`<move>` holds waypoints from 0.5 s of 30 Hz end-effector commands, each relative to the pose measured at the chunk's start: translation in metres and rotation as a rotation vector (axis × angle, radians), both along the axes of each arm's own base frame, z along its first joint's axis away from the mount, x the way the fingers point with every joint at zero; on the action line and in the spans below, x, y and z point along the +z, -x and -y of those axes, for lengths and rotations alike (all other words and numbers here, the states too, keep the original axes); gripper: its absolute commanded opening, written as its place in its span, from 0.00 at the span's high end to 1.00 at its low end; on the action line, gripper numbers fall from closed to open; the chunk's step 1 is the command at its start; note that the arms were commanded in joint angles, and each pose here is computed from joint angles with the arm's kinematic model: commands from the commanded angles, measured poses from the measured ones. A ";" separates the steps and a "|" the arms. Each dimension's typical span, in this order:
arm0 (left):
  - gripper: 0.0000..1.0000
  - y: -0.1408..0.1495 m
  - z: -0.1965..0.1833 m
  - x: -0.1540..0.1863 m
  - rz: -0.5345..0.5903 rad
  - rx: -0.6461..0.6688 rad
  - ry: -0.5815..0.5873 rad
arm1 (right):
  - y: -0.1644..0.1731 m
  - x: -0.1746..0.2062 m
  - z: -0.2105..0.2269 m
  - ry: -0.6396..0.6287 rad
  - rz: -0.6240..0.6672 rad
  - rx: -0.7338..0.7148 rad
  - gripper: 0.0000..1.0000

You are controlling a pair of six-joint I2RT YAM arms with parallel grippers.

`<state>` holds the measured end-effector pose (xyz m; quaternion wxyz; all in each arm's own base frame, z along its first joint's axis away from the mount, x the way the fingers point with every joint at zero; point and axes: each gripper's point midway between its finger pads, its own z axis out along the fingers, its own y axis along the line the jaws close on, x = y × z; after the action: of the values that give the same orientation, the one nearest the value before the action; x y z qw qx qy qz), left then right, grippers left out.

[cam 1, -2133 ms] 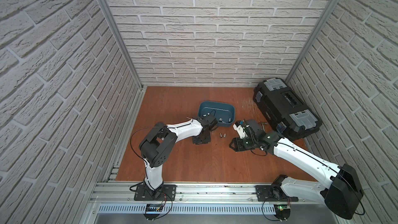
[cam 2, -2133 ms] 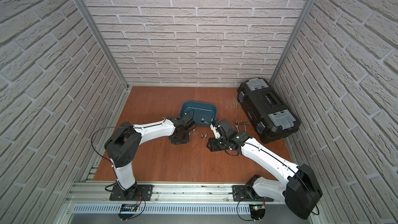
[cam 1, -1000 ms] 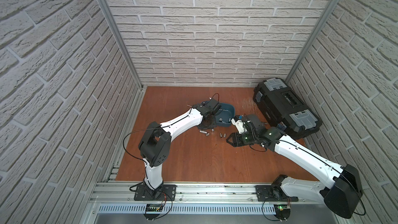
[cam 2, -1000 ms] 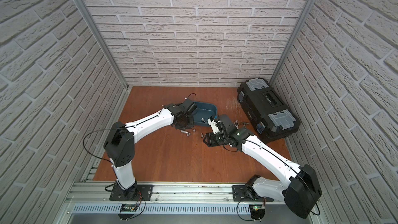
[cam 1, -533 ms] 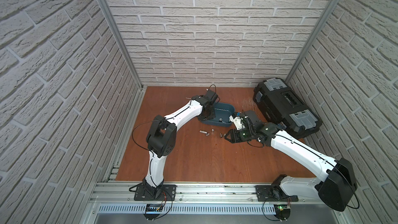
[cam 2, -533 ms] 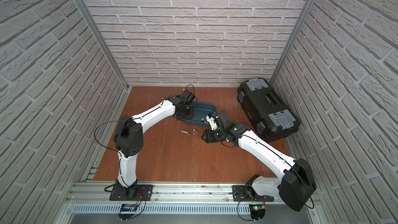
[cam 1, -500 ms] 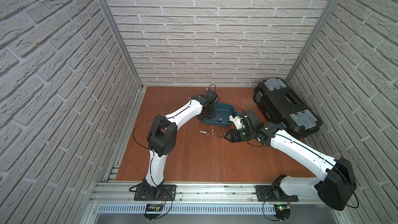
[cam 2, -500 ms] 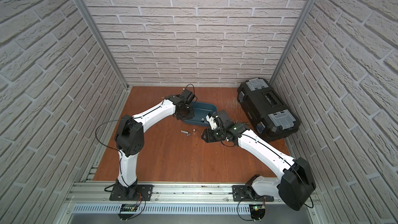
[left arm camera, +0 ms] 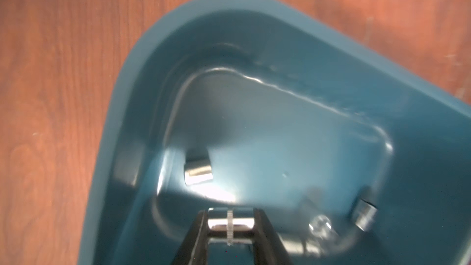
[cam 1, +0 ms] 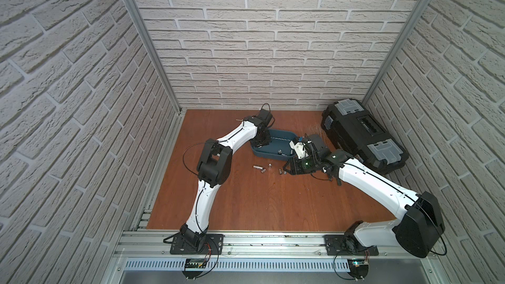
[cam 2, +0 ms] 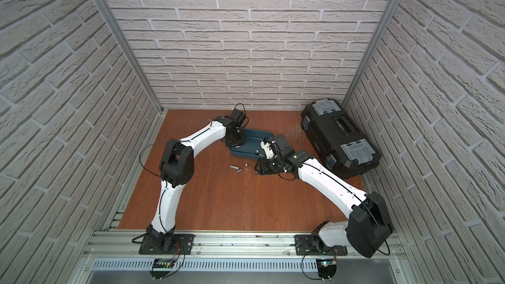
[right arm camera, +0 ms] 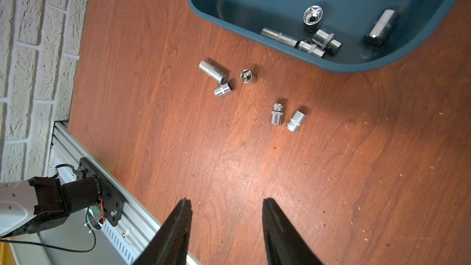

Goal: Put the socket on the desktop into the storage box
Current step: Place the socket head in the storage box.

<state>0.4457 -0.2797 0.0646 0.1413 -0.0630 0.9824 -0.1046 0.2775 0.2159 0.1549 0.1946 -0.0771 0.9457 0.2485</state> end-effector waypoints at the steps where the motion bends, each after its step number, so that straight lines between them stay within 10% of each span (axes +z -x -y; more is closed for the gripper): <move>1: 0.80 -0.003 -0.003 -0.009 -0.021 -0.005 -0.018 | -0.008 0.011 -0.002 -0.018 0.047 0.004 0.49; 12: 0.74 0.000 -0.011 -0.034 -0.058 0.007 -0.061 | -0.006 0.007 0.000 -0.012 0.038 -0.001 0.49; 15: 0.60 -0.001 -0.011 -0.031 -0.053 0.007 -0.062 | -0.006 0.008 0.000 -0.012 0.039 -0.003 0.49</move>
<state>0.4453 -0.2755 0.0365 0.1208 -0.0629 0.9870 -0.0851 0.2777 0.2156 0.1549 0.1947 -0.0766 0.9458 0.2484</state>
